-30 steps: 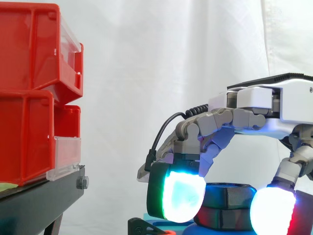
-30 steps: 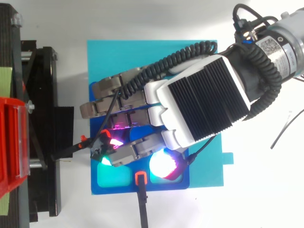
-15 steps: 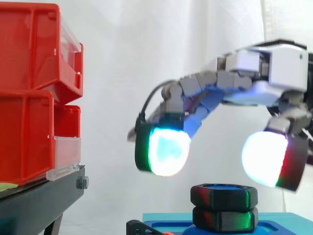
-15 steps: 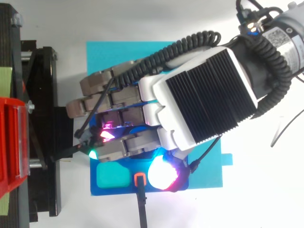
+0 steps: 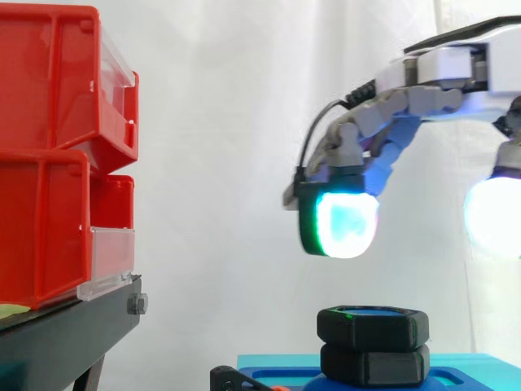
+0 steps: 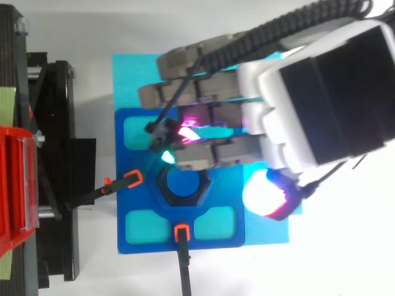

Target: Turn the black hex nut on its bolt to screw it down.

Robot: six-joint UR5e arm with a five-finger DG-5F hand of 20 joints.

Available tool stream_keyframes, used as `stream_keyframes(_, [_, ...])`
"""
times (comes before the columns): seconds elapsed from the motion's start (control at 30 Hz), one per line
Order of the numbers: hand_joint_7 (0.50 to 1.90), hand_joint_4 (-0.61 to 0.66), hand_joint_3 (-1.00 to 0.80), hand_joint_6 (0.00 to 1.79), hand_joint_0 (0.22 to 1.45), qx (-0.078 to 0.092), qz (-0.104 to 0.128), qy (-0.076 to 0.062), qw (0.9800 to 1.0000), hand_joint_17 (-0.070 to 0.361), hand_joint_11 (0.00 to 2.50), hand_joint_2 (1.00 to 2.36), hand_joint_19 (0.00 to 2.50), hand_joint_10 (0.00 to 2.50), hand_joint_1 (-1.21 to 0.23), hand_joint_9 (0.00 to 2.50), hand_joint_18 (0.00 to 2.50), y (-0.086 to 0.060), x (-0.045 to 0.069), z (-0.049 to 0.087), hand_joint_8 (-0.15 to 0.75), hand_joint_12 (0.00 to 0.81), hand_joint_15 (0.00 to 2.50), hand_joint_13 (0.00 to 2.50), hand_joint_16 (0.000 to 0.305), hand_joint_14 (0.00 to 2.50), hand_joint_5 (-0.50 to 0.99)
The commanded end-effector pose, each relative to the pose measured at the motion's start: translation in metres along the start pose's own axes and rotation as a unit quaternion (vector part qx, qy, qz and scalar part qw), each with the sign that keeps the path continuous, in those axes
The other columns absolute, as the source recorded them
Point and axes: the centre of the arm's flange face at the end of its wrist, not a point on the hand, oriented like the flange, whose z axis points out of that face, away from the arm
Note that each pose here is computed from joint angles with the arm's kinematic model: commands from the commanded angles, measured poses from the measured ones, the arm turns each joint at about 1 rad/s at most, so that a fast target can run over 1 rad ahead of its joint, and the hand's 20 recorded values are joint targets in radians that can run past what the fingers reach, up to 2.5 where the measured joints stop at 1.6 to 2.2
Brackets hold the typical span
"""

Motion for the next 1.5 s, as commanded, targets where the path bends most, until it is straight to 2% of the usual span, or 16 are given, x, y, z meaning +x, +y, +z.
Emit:
stream_keyframes(0.0, [0.95,0.28,-0.5,0.5,0.44,-0.001,0.016,0.032,0.9993,0.123,0.16,1.0,0.55,0.01,-0.47,0.82,0.36,0.006,-0.006,-0.025,0.276,0.351,0.0,0.43,0.055,0.0,-0.1])
stream_keyframes(0.13, [0.8,0.2,-0.5,0.5,0.47,0.014,0.027,0.04,0.9988,0.119,0.09,1.0,0.51,0.0,-0.49,0.72,0.26,0.021,-0.001,-0.058,0.27,0.345,0.0,0.25,0.053,0.0,-0.13])
stream_keyframes(0.33, [0.79,0.19,-0.5,0.5,0.49,0.053,0.061,0.003,0.9967,0.117,0.06,1.0,0.49,0.0,-0.5,0.69,0.23,0.042,0.017,-0.086,0.264,0.341,0.0,0.22,0.052,0.0,-0.14])
stream_keyframes(0.4, [0.79,0.19,-0.5,0.5,0.49,0.067,0.087,-0.024,0.9936,0.116,0.03,1.0,0.49,0.0,-0.5,0.66,0.23,0.046,0.031,-0.093,0.264,0.339,0.0,0.2,0.052,0.0,-0.14])
stream_keyframes(0.57, [0.78,0.16,-0.49,0.5,0.5,0.074,0.157,-0.029,0.9844,0.117,0.0,1.0,0.45,0.0,-0.52,0.56,0.17,0.043,0.035,-0.094,0.272,0.338,0.0,0.14,0.052,0.0,-0.17])
stream_keyframes(0.6, [0.79,0.16,-0.5,0.5,0.5,0.077,0.179,-0.03,0.9804,0.117,0.0,1.0,0.47,0.0,-0.52,0.55,0.17,0.043,0.035,-0.094,0.271,0.338,0.0,0.13,0.052,0.0,-0.17])
stream_keyframes(0.63, [0.78,0.15,-0.49,0.5,0.5,0.097,0.253,-0.04,0.9617,0.117,0.0,1.0,0.46,0.0,-0.52,0.54,0.16,0.038,0.035,-0.093,0.272,0.338,0.0,0.13,0.052,0.0,-0.18])
stream_keyframes(0.8, [0.79,0.16,-0.49,0.5,0.5,0.103,0.321,-0.059,0.9396,0.117,0.0,1.0,0.45,0.0,-0.53,0.54,0.17,0.036,0.033,-0.091,0.278,0.335,0.0,0.13,0.052,0.0,-0.19])
stream_keyframes(0.87, [0.8,0.16,-0.49,0.5,0.5,0.102,0.355,-0.073,0.9264,0.118,0.0,1.0,0.45,0.0,-0.53,0.56,0.18,0.034,0.031,-0.089,0.283,0.333,0.0,0.16,0.052,0.0,-0.19])
stream_keyframes(0.9, [0.8,0.16,-0.49,0.5,0.5,0.102,0.355,-0.073,0.9264,0.117,0.0,1.0,0.45,0.0,-0.53,0.57,0.18,0.034,0.031,-0.089,0.285,0.333,0.0,0.16,0.052,0.0,-0.19])
stream_keyframes(1.03, [0.8,0.16,-0.48,0.5,0.5,0.096,0.426,-0.099,0.8943,0.115,0.0,1.0,0.44,0.0,-0.53,0.6,0.18,0.031,0.028,-0.086,0.291,0.33,0.0,0.17,0.051,0.0,-0.19])
stream_keyframes(1.1, [0.8,0.15,-0.48,0.5,0.5,0.096,0.442,-0.106,0.8856,0.115,0.0,1.0,0.44,0.0,-0.53,0.6,0.18,0.03,0.027,-0.086,0.291,0.328,0.0,0.18,0.051,0.0,-0.19])
stream_keyframes(1.13, [0.81,0.16,-0.48,0.5,0.5,0.099,0.46,-0.115,0.8747,0.115,0.0,1.0,0.44,0.0,-0.53,0.61,0.18,0.028,0.026,-0.086,0.292,0.328,0.0,0.18,0.051,0.0,-0.19])
stream_keyframes(1.27, [0.81,0.14,-0.48,0.5,0.5,0.107,0.499,-0.128,0.8504,0.114,0.0,1.0,0.46,0.0,-0.53,0.6,0.16,0.025,0.026,-0.085,0.282,0.326,0.0,0.17,0.051,0.0,-0.19])
stream_keyframes(1.37, [0.76,0.09,-0.48,0.5,0.5,0.108,0.513,-0.131,0.8414,0.11,0.0,1.0,0.45,0.0,-0.55,0.44,0.06,0.026,0.026,-0.084,0.255,0.318,0.0,0.09,0.049,0.0,-0.24])
stream_keyframes(1.47, [0.71,0.05,-0.47,0.5,0.53,0.107,0.516,-0.132,0.8398,0.105,0.0,1.0,0.49,0.0,-0.59,0.34,0.0,0.026,0.026,-0.084,0.245,0.302,0.0,0.01,0.047,0.0,-0.27])
